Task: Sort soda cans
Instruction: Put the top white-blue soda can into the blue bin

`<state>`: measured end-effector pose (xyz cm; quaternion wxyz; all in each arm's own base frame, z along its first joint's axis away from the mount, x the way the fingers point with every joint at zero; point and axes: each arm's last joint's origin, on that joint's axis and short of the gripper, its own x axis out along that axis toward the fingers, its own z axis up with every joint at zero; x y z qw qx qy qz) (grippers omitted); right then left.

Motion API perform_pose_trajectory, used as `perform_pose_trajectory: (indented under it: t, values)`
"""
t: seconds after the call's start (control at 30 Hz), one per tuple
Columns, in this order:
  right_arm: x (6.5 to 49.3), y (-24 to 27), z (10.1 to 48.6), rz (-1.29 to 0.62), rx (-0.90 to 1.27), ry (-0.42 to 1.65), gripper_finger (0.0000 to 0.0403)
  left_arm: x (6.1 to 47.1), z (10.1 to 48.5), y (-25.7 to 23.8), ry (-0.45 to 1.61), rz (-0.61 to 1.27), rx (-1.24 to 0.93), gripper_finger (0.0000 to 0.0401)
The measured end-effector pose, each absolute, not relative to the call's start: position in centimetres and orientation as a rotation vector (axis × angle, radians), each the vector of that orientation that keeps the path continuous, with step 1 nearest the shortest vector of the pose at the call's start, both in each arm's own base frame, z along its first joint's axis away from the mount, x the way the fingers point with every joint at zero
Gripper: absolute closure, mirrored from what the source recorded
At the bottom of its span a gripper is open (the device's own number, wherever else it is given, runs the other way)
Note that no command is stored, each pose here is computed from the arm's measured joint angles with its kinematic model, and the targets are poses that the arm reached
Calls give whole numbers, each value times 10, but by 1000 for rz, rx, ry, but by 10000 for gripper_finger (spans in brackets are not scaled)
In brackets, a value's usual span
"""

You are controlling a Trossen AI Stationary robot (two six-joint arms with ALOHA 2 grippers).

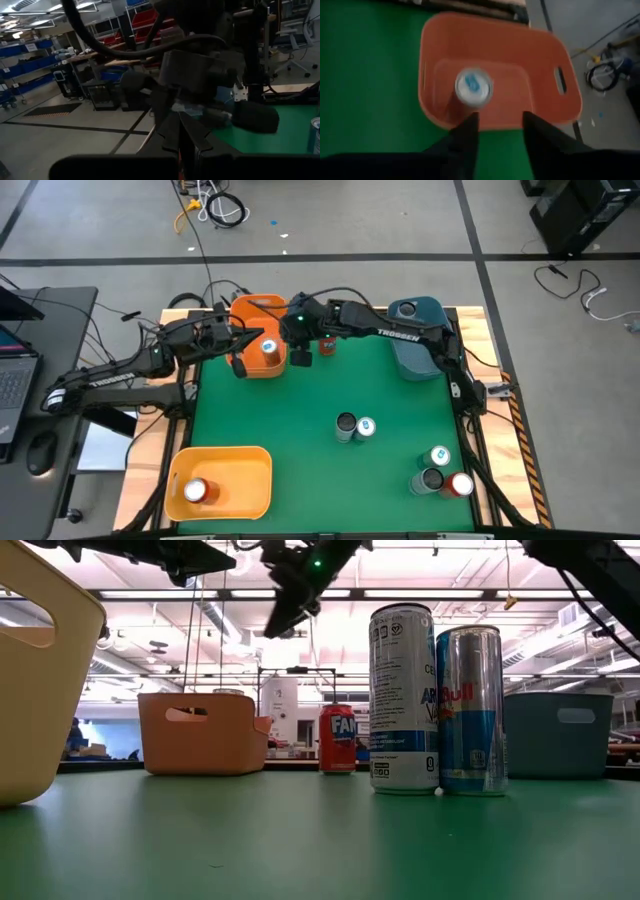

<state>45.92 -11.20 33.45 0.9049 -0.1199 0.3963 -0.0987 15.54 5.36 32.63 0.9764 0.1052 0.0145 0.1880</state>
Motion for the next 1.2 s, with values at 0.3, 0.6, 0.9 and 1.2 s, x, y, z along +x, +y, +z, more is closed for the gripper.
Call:
perform_pose_trajectory:
  t: [0.3, 0.6, 0.9, 1.2]
  values:
    - [441, -137, 309, -222, -184, 984, 391, 155, 326, 54, 34, 378, 208, 400]
    - [429, -136, 289, -240, -178, 913, 402, 155, 323, 54, 61, 377, 200, 400]
    - [373, -119, 281, -292, -170, 673, 403, 155, 323, 54, 59, 378, 193, 400]
    - [311, -101, 245, -355, -133, 490, 403, 159, 321, 55, 69, 377, 164, 400]
